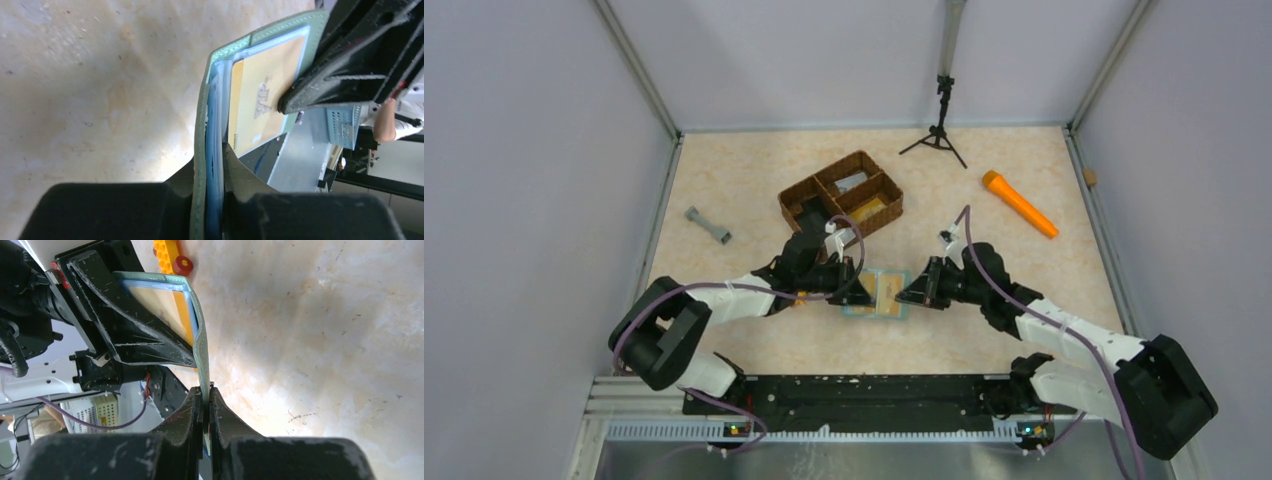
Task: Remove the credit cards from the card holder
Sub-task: Remove the credit card from the card holder.
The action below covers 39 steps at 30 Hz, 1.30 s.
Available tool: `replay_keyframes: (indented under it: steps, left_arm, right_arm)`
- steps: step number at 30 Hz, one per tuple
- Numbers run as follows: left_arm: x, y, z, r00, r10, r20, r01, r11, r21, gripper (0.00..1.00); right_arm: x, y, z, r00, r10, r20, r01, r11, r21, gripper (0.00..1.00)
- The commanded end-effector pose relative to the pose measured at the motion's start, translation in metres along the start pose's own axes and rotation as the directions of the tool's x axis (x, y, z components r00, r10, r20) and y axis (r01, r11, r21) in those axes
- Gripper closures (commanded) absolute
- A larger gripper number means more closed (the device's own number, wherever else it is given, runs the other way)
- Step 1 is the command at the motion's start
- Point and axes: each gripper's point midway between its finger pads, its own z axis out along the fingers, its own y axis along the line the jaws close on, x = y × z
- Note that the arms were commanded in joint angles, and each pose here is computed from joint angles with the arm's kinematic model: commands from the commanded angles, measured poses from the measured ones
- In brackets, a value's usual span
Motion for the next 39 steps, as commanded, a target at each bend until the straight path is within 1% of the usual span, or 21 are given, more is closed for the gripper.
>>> replay_keyframes:
  steps: [1, 2, 4, 5, 7, 9, 10, 13, 14, 15, 16, 18, 19, 21, 27, 31, 33, 37, 39]
  left_arm:
    - [-0.001, -0.012, -0.016, 0.998, 0.055, 0.030, -0.057, 0.996, 0.067, 0.95]
    - [0.000, -0.014, -0.018, 0.998, 0.056, 0.032, -0.058, 0.996, 0.075, 0.95]
    - [0.002, -0.018, -0.021, 0.998, 0.056, 0.038, -0.059, 0.994, 0.093, 0.95]
    - [0.002, -0.021, -0.022, 0.998, 0.054, 0.042, -0.059, 0.993, 0.104, 0.95]
    - [0.002, -0.024, -0.023, 0.998, 0.047, 0.048, -0.052, 0.991, 0.120, 0.96]
    - [0.001, -0.027, -0.023, 0.998, 0.041, 0.053, -0.048, 0.990, 0.132, 0.96]
    - [-0.001, -0.027, -0.023, 0.997, 0.040, 0.060, -0.048, 0.990, 0.133, 0.96]
    - [-0.004, -0.030, -0.022, 0.997, 0.038, 0.072, -0.047, 0.989, 0.140, 0.95]
    - [-0.007, -0.031, -0.022, 0.996, 0.042, 0.079, -0.054, 0.988, 0.147, 0.93]
    - [-0.008, -0.034, -0.021, 0.996, 0.046, 0.082, -0.059, 0.985, 0.160, 0.92]
    - [-0.009, -0.037, -0.021, 0.995, 0.053, 0.086, -0.067, 0.983, 0.173, 0.92]
    - [-0.010, -0.042, -0.020, 0.993, 0.065, 0.094, -0.082, 0.978, 0.192, 0.92]
    - [-0.010, -0.043, -0.018, 0.994, 0.068, 0.090, -0.085, 0.976, 0.200, 0.92]
    - [-0.010, -0.048, -0.014, 0.994, 0.072, 0.078, -0.087, 0.971, 0.222, 0.92]
    - [-0.008, -0.063, -0.010, 0.993, 0.100, 0.066, -0.115, 0.951, 0.286, 0.92]
    - [-0.005, -0.085, -0.019, 0.988, 0.134, 0.078, -0.154, 0.904, 0.400, 0.91]
    - [-0.003, -0.092, -0.022, 0.987, 0.143, 0.075, -0.162, 0.887, 0.433, 0.90]
    - [0.000, -0.104, -0.028, 0.984, 0.166, 0.072, -0.179, 0.854, 0.488, 0.86]
    - [0.001, -0.110, -0.032, 0.983, 0.165, 0.075, -0.180, 0.836, 0.519, 0.83]
  right_arm:
    - [-0.009, 0.015, -0.005, 0.997, -0.072, 0.040, 0.073, 0.997, -0.040, 1.00]
    - [-0.009, 0.012, -0.005, 0.996, -0.078, 0.039, 0.079, 0.996, -0.029, 0.96]
    - [-0.010, 0.003, -0.006, 0.994, -0.098, 0.040, 0.097, 0.995, 0.020, 0.85]
    - [-0.012, -0.002, -0.007, 0.993, -0.113, 0.044, 0.111, 0.992, 0.058, 0.77]
    - [-0.014, -0.011, -0.012, 0.989, -0.145, 0.041, 0.140, 0.983, 0.123, 0.57]
    - [-0.020, -0.013, -0.020, 0.982, -0.177, 0.060, 0.165, 0.973, 0.164, 0.41]
    - [-0.023, -0.011, -0.025, 0.979, -0.191, 0.072, 0.177, 0.969, 0.173, 0.39]
    - [-0.029, 0.006, -0.037, 0.969, -0.223, 0.107, 0.207, 0.968, 0.141, 0.38]
    - [-0.028, 0.013, -0.039, 0.967, -0.228, 0.111, 0.216, 0.970, 0.110, 0.40]
    - [-0.028, 0.023, -0.040, 0.966, -0.229, 0.117, 0.222, 0.973, 0.069, 0.45]
    - [-0.027, 0.031, -0.041, 0.967, -0.224, 0.117, 0.222, 0.974, 0.031, 0.48]
    - [-0.022, 0.048, -0.039, 0.976, -0.190, 0.109, 0.198, 0.978, -0.072, 0.54]
    - [-0.016, 0.055, -0.036, 0.981, -0.172, 0.086, 0.183, 0.974, -0.132, 0.56]
    - [-0.013, 0.066, -0.030, 0.986, -0.151, 0.070, 0.163, 0.965, -0.207, 0.57]
    - [-0.013, 0.069, -0.012, 0.991, -0.129, 0.048, 0.137, 0.960, -0.246, 0.57]
    - [-0.012, 0.070, -0.003, 0.993, -0.114, 0.025, 0.117, 0.955, -0.273, 0.58]
    - [-0.012, 0.071, -0.001, 0.994, -0.105, 0.025, 0.108, 0.952, -0.286, 0.59]
    - [-0.011, 0.076, -0.002, 0.995, -0.093, 0.024, 0.096, 0.942, -0.322, 0.63]
    - [-0.009, 0.080, -0.004, 0.996, -0.092, 0.017, 0.092, 0.934, -0.345, 0.69]
